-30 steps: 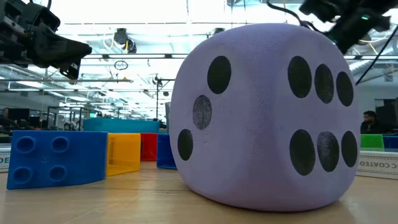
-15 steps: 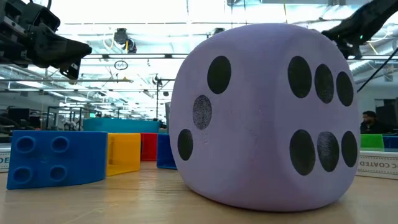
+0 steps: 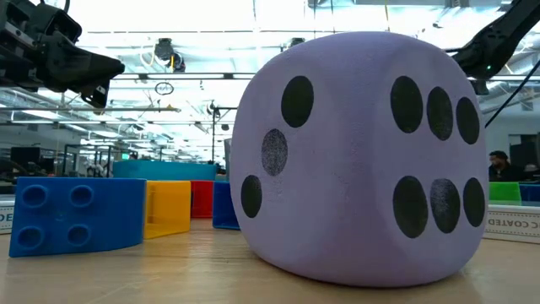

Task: Pick & Place Toys
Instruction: Put the blue game piece into the white bin

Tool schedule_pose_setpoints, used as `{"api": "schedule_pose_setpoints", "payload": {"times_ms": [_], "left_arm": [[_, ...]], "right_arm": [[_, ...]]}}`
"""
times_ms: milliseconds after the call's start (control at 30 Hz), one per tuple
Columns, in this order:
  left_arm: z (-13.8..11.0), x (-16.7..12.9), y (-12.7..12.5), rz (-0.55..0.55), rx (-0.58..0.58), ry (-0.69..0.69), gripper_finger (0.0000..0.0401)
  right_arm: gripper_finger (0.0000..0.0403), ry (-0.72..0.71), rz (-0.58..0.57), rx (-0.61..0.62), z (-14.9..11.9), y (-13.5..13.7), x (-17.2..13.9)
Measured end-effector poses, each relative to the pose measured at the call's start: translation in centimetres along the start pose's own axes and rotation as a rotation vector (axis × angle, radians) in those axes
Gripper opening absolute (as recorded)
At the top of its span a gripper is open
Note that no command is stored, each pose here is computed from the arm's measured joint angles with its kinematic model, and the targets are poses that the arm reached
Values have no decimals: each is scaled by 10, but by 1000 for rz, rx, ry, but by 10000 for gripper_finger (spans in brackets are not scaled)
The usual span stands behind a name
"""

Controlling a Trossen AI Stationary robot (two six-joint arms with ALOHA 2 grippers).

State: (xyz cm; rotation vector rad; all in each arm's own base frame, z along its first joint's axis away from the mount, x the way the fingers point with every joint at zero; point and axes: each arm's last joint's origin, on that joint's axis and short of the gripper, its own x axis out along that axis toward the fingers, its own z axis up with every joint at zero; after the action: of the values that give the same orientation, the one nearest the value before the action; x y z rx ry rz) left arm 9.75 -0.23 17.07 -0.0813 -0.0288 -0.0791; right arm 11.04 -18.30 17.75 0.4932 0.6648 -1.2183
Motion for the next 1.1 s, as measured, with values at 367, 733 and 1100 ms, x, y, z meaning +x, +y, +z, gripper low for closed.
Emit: {"api": "schedule_pose_setpoints", "payload": {"times_ms": [367, 733, 1100], "left_arm": [[0, 0, 0, 0, 0, 0, 42], [0, 0, 0, 0, 0, 0, 42], [0, 0, 0, 0, 0, 0, 42]], "right_arm": [[282, -105, 596, -101, 5, 32, -53], [272, -186, 1369, -493, -37, 117, -142], [278, -268, 1933, -550, -115, 176, -234]]}}
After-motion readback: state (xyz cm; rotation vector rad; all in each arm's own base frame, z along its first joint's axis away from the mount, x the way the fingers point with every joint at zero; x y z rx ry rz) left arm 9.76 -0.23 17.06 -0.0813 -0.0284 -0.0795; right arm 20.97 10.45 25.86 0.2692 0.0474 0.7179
